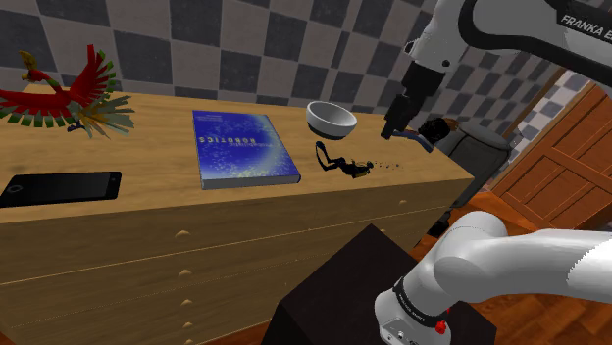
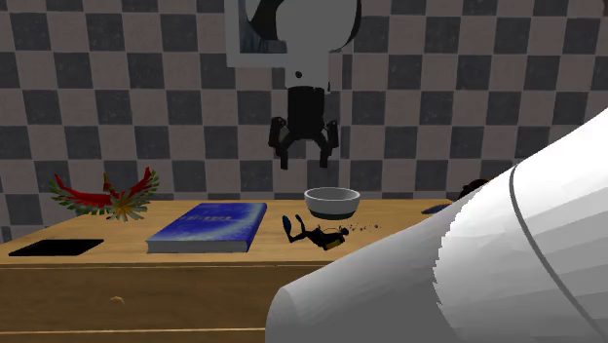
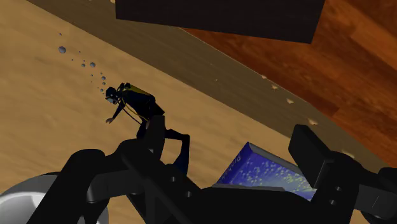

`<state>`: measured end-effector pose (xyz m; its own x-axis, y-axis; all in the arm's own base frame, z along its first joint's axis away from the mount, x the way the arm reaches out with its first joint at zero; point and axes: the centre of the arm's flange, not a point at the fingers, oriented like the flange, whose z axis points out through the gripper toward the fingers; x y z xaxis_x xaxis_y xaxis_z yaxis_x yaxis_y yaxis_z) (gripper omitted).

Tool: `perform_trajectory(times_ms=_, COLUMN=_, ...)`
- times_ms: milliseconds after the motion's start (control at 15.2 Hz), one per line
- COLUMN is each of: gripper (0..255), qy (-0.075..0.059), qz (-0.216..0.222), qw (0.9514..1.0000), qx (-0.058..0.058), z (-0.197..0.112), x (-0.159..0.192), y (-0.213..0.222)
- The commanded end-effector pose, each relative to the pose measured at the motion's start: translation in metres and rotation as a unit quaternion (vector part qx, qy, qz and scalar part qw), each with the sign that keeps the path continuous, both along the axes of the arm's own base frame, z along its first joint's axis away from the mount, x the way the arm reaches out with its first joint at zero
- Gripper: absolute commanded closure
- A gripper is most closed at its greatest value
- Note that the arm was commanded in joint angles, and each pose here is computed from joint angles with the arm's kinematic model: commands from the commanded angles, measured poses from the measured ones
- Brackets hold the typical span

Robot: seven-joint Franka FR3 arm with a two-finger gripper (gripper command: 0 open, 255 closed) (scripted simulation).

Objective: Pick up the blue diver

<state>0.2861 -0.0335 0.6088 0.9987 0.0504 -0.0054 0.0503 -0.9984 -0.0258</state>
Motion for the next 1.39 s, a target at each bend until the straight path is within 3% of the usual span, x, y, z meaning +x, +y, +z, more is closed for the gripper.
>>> perform_trajectory(times_ms=0, gripper=0, qy=0.000, qz=0.000, qw=1.0000, qx=0.000, z=0.000, x=0.000, y=0.000)
perform_trajectory(times_ms=528, gripper=0, qy=0.069, qz=0.049, qw=0.9962, qx=-0.020, z=-0.083, x=0.060, y=-0.048)
perform_trajectory(times_ms=1056, gripper=0, qy=0.138, qz=0.098, qw=0.9847, qx=-0.040, z=-0.171, x=0.113, y=-0.094)
perform_trajectory(times_ms=1320, gripper=0, qy=0.139, qz=0.099, qw=0.9845, qx=-0.041, z=-0.188, x=0.114, y=-0.095)
